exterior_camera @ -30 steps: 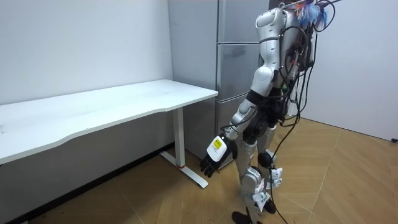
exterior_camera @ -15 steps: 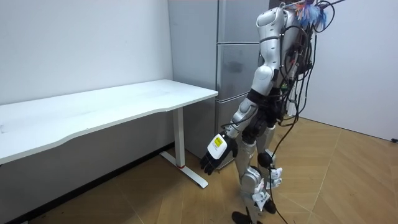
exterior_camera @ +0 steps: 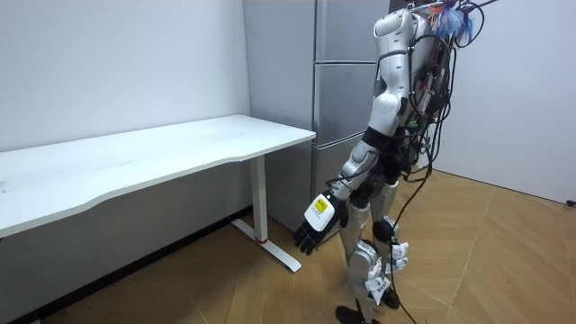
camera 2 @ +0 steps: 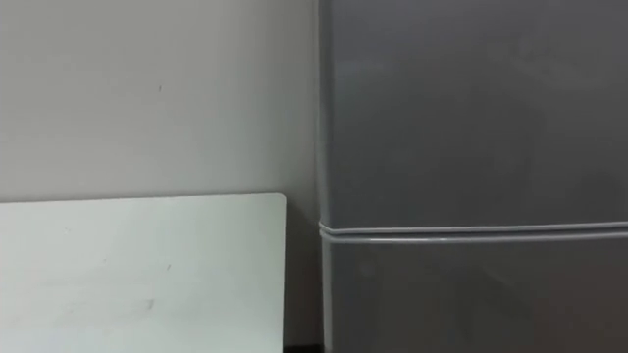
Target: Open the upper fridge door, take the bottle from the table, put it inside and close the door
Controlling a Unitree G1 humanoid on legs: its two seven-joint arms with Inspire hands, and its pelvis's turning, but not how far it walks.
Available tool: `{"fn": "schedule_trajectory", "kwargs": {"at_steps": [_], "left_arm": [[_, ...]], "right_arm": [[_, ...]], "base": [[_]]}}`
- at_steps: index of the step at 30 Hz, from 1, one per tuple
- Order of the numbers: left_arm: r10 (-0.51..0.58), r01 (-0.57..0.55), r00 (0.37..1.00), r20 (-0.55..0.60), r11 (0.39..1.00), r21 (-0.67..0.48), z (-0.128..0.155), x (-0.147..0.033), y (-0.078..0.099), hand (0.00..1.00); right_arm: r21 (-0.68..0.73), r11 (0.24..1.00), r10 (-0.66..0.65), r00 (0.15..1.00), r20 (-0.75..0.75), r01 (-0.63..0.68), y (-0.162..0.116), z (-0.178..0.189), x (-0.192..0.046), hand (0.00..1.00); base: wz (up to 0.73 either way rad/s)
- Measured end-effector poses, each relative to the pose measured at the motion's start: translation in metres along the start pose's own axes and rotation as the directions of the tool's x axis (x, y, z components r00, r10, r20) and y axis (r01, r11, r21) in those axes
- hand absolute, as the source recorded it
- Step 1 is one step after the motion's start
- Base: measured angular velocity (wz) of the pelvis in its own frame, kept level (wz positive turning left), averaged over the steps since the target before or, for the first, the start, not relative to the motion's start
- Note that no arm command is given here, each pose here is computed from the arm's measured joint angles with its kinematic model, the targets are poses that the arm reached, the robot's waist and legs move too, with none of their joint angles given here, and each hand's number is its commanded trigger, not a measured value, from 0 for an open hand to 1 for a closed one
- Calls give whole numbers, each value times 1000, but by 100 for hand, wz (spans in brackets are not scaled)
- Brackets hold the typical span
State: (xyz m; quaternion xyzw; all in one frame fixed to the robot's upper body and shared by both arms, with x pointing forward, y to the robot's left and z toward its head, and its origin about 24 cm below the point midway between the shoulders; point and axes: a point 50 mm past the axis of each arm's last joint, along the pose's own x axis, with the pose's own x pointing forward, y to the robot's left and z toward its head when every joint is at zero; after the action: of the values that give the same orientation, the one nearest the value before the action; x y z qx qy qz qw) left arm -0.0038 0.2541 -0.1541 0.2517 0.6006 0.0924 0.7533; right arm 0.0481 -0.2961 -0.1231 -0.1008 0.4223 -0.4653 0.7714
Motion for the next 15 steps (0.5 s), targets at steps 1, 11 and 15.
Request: {"fn": "schedule_trajectory", "kwargs": {"at_steps": [1, 11, 15], "left_arm": [[-1, 1, 1000, 0, 1000, 1, 0, 0, 0, 0], [-68, 68, 997, -26, 998, -9, -1, -2, -16, 0], [-89, 89, 996, -7, 996, 7, 4, -1, -18, 0]], "right_arm": [[-57, 998, 26, 999, -27, -27, 0, -10, -1, 0], [-240, 925, 274, 954, -122, -296, 19, -36, -13, 0], [-302, 864, 369, 914, -166, -404, 29, -42, -18, 0]], "base": [[0], [0], [8]]}}
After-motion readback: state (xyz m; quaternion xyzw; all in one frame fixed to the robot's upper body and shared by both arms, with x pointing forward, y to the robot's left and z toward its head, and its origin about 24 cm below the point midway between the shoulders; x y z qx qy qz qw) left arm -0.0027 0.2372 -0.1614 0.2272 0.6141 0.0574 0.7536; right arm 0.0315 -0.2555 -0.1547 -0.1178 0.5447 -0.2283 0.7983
